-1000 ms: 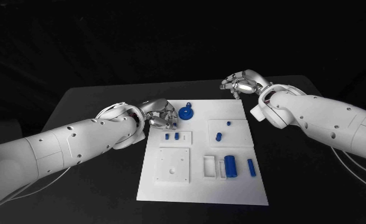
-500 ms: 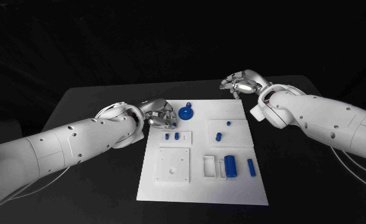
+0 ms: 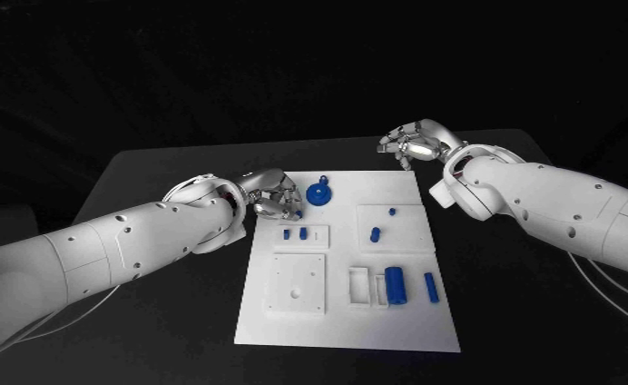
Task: Assemble the parts on the task board
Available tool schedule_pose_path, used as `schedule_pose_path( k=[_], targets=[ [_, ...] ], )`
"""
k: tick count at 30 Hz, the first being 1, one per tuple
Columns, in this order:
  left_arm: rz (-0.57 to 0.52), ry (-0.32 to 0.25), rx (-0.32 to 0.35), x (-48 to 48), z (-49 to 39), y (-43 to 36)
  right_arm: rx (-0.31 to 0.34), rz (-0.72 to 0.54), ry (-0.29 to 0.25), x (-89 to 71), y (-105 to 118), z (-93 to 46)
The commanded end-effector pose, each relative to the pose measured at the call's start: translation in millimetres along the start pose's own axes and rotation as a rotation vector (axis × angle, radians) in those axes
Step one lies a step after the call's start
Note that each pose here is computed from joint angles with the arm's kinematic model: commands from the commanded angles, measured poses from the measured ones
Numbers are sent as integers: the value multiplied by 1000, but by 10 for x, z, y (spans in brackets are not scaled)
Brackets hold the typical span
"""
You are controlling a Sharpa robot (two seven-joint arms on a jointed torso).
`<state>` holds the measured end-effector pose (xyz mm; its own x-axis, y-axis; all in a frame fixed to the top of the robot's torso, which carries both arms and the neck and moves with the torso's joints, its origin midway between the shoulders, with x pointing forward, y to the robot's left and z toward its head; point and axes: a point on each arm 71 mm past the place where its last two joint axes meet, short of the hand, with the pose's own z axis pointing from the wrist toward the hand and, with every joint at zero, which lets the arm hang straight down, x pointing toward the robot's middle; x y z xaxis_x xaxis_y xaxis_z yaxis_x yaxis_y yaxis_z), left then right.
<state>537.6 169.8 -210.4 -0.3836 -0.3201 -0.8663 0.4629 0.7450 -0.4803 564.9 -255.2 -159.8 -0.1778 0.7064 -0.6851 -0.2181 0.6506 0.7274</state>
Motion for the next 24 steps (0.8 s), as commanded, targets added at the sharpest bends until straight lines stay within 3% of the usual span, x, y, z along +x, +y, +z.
schedule_pose_path(
  k=[1,24],
  targets=[
    [-4,27,-4,32,0,2,-9,2,2,1,9,0],
    [-57,11,15,36,-2,-24,-9,2,1,0,8,0]
  ],
)
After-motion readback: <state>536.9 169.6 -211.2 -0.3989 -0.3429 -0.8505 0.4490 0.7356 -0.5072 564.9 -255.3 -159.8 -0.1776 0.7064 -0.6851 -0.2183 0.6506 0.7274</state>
